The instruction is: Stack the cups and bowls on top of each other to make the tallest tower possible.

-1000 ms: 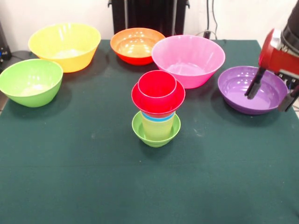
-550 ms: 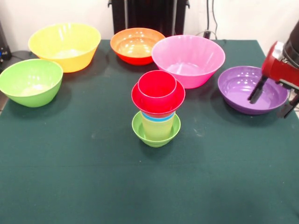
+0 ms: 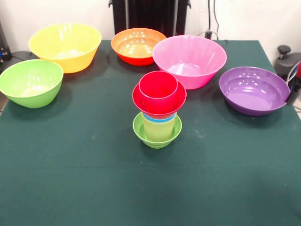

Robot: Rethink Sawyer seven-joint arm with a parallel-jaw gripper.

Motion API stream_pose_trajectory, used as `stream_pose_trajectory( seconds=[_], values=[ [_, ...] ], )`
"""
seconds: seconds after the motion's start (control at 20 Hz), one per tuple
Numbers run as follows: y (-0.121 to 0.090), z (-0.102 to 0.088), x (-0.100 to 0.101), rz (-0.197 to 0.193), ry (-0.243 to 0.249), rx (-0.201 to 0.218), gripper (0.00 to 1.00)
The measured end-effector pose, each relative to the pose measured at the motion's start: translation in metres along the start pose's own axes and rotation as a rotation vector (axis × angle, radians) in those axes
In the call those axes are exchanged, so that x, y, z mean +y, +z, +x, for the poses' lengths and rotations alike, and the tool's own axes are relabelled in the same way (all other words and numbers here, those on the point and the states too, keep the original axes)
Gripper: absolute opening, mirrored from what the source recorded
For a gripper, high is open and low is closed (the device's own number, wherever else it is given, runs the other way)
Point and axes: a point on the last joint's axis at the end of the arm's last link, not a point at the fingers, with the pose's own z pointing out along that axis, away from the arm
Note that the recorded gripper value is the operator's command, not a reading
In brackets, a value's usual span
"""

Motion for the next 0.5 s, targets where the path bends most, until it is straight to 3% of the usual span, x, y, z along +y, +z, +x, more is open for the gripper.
stream_pose_trajectory(
  seconds=[0.25, 0.3, 0.5],
  values=[
    [0.013, 0.019, 0.007, 0.006, 0.080, 0.021, 1.00],
    [0.019, 0.025, 0.005, 0.022, 0.112, 0.026, 1.00],
    [0.034, 0.032, -0.003, 0.064, 0.166, 0.031, 1.00]
  ],
)
